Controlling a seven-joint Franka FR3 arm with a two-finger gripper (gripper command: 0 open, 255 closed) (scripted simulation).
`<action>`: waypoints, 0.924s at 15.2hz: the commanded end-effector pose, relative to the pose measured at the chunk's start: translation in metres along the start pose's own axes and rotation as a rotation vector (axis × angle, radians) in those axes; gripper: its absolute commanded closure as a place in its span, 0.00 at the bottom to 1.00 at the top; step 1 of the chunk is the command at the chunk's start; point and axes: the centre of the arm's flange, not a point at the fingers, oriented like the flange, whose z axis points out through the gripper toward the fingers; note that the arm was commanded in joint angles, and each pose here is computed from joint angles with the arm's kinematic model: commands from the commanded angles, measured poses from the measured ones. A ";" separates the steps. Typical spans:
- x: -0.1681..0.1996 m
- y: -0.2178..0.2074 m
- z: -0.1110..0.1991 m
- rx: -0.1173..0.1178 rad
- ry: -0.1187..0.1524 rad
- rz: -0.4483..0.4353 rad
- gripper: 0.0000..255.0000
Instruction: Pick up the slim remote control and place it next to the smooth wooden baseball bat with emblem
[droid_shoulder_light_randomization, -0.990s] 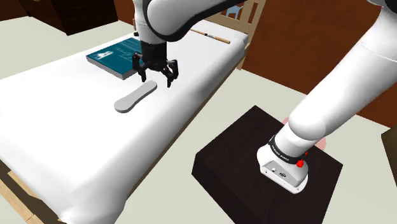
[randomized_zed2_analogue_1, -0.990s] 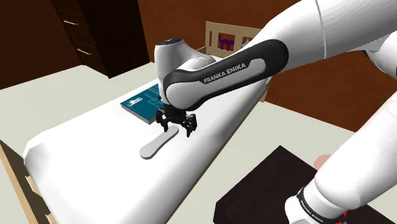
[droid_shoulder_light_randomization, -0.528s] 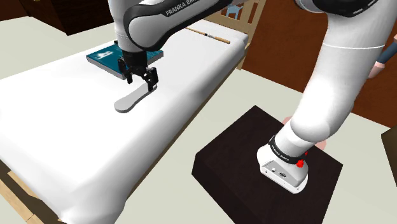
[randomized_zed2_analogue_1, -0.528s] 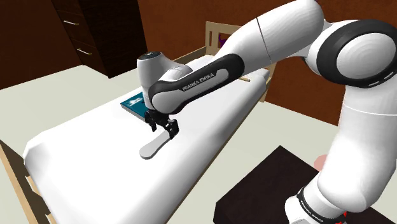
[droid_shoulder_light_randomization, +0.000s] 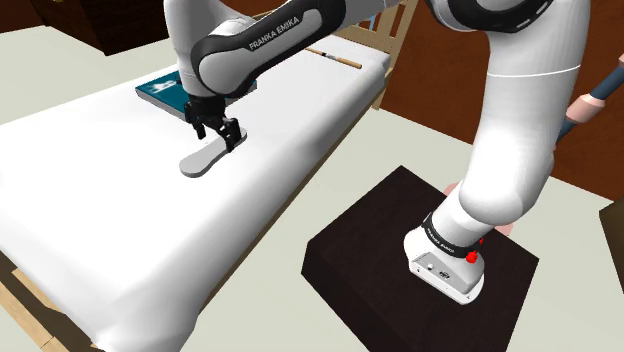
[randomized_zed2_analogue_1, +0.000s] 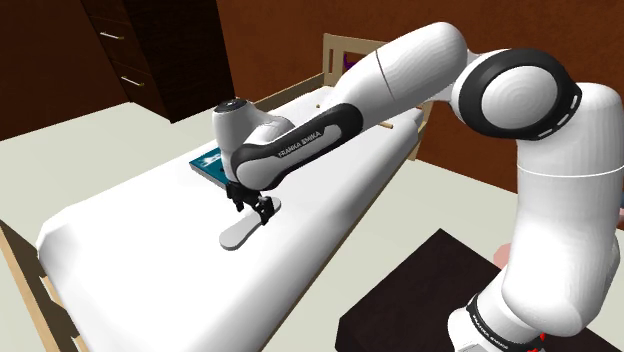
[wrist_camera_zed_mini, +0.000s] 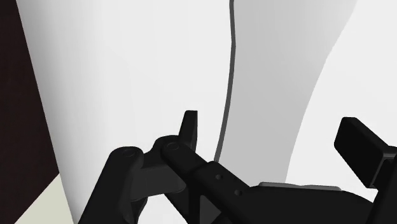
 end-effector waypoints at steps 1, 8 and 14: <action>0.000 0.000 0.014 0.000 0.000 0.000 0.00; 0.000 0.000 0.014 0.000 0.000 0.000 0.00; 0.000 0.000 0.014 0.000 0.000 0.000 1.00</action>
